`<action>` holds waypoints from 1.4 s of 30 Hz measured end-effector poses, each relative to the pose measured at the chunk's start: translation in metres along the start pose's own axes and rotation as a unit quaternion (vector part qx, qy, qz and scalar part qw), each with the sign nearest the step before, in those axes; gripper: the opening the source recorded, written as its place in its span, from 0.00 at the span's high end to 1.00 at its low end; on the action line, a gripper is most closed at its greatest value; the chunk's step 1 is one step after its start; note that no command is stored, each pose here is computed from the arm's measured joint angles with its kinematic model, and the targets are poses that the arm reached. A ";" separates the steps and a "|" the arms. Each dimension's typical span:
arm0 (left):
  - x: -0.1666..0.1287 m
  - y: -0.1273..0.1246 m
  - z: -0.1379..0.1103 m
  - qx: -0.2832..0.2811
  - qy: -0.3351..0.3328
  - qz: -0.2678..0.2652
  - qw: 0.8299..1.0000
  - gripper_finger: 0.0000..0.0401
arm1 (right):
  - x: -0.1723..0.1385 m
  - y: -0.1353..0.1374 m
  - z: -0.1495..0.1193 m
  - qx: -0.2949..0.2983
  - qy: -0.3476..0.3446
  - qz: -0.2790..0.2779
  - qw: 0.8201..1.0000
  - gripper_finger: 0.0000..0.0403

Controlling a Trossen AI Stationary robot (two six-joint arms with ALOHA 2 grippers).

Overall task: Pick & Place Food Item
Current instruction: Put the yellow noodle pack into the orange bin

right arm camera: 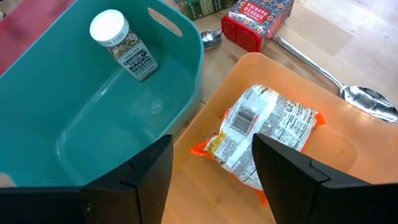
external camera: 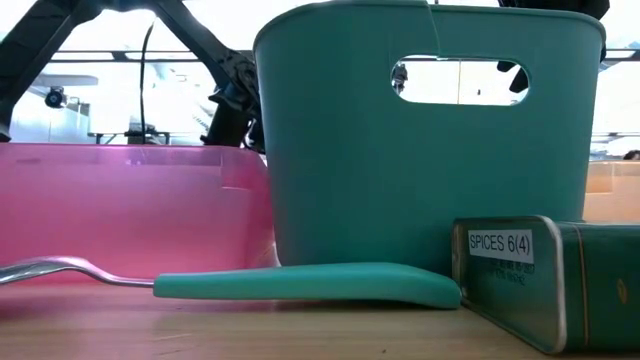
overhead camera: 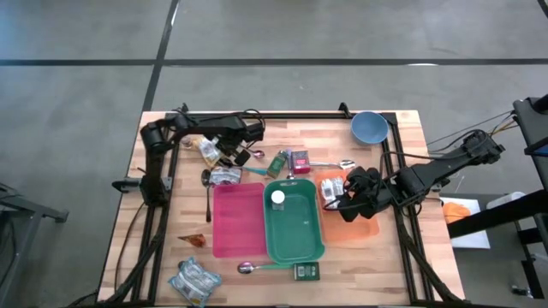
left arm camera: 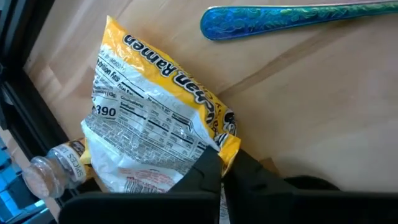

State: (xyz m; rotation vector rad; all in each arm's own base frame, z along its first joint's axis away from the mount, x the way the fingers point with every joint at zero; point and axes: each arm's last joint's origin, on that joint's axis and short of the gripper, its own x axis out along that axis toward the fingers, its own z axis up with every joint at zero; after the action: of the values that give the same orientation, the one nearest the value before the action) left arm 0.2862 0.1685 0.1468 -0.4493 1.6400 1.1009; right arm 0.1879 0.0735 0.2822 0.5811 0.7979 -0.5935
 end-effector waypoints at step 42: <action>-0.180 0.110 -0.113 -0.057 -0.235 -0.449 0.860 1.00 | 0.000 0.014 0.043 0.023 -0.132 0.099 0.986 0.46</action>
State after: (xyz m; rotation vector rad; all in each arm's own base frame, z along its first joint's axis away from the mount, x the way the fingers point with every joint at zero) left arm 0.2080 0.0882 0.3581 -0.8366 0.7594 0.5169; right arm 0.2179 0.0546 0.3096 0.6017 0.4720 -0.4930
